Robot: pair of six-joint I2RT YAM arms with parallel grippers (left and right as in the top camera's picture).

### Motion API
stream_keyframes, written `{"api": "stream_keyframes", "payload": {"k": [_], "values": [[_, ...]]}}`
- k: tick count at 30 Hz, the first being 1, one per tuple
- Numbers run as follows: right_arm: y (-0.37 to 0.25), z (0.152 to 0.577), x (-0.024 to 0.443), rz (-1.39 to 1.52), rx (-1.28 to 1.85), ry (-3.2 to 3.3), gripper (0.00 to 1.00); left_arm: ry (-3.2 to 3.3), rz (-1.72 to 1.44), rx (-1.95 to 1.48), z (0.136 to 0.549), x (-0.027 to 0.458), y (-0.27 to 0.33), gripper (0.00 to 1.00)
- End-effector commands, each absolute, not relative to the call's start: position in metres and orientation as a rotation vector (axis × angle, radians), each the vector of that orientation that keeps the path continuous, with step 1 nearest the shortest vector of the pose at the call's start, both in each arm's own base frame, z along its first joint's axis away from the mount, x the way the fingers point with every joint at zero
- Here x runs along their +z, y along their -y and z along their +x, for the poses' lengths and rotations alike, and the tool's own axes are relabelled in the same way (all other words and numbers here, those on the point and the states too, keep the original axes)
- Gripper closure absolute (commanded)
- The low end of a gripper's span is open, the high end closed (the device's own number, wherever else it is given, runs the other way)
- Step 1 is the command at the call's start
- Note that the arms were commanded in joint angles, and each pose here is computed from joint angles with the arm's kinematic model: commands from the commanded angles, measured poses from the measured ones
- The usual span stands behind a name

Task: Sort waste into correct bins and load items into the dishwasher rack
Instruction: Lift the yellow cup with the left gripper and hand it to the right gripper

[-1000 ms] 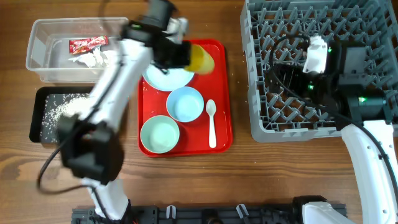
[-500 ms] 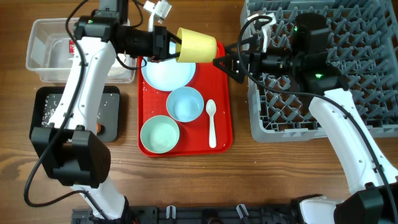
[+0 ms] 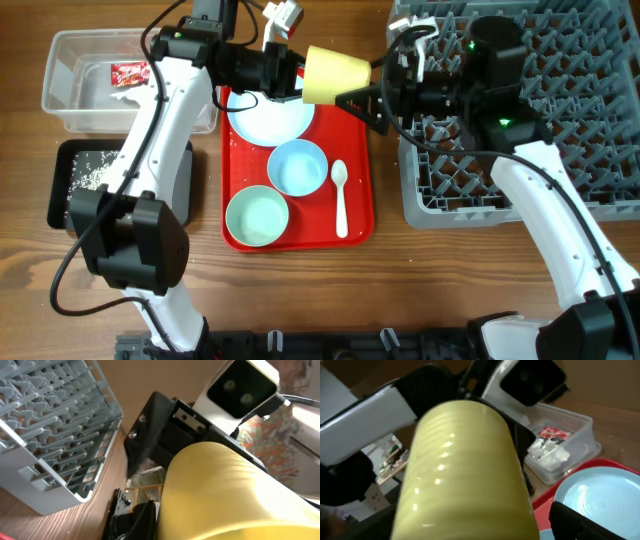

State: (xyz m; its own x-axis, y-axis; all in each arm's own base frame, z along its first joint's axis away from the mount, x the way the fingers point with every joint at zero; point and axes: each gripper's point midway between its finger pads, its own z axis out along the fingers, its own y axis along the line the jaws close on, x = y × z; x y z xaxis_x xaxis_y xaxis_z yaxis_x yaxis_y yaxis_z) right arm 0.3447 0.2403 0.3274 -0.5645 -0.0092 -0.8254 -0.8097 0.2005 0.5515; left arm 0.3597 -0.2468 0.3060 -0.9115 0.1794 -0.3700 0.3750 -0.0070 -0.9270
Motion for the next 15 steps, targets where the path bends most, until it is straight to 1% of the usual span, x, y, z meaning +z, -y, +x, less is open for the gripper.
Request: {"api": "stream_keyframes", "payload": {"k": [1,4,7,8,10,12,14,15], "values": [[-0.244,0.338,0.3408,-0.797,1.513,-1.734,0.09,-2.046,0.623,-2.098,0.3571,0.313,0.247,0.96],[-0.2443,0.3373,0.3436,-0.801,1.519,-1.724,0.09,-2.046,0.624,-2.097,0.3572,0.313,0.247,0.96],[-0.2443,0.3375,0.3441,-0.802,1.517,-1.721,0.15,-2.047,0.624,-2.096,0.3572,0.3128,0.247,0.96],[-0.2444,0.3376,0.3443,-0.803,1.516,-1.719,0.19,-2.05,0.623,-2.093,0.3574,0.3124,0.2471,0.96],[-0.2444,0.3378,0.3448,-0.8,1.517,-1.719,0.33,-2.05,0.623,-2.093,0.3574,0.3124,0.2471,0.96],[-0.2444,0.3379,0.3453,-0.802,1.516,-1.716,0.44,-2.054,0.622,-2.087,0.3578,0.3116,0.2471,0.96],[-0.2442,0.3387,0.3455,-0.799,1.511,-1.715,0.49,-2.073,0.618,-2.064,0.3591,0.3084,0.2473,0.92],[-0.2443,0.3387,0.3458,-0.801,1.51,-1.713,0.52,-2.074,0.618,-2.063,0.3592,0.3082,0.2473,0.86]]}}
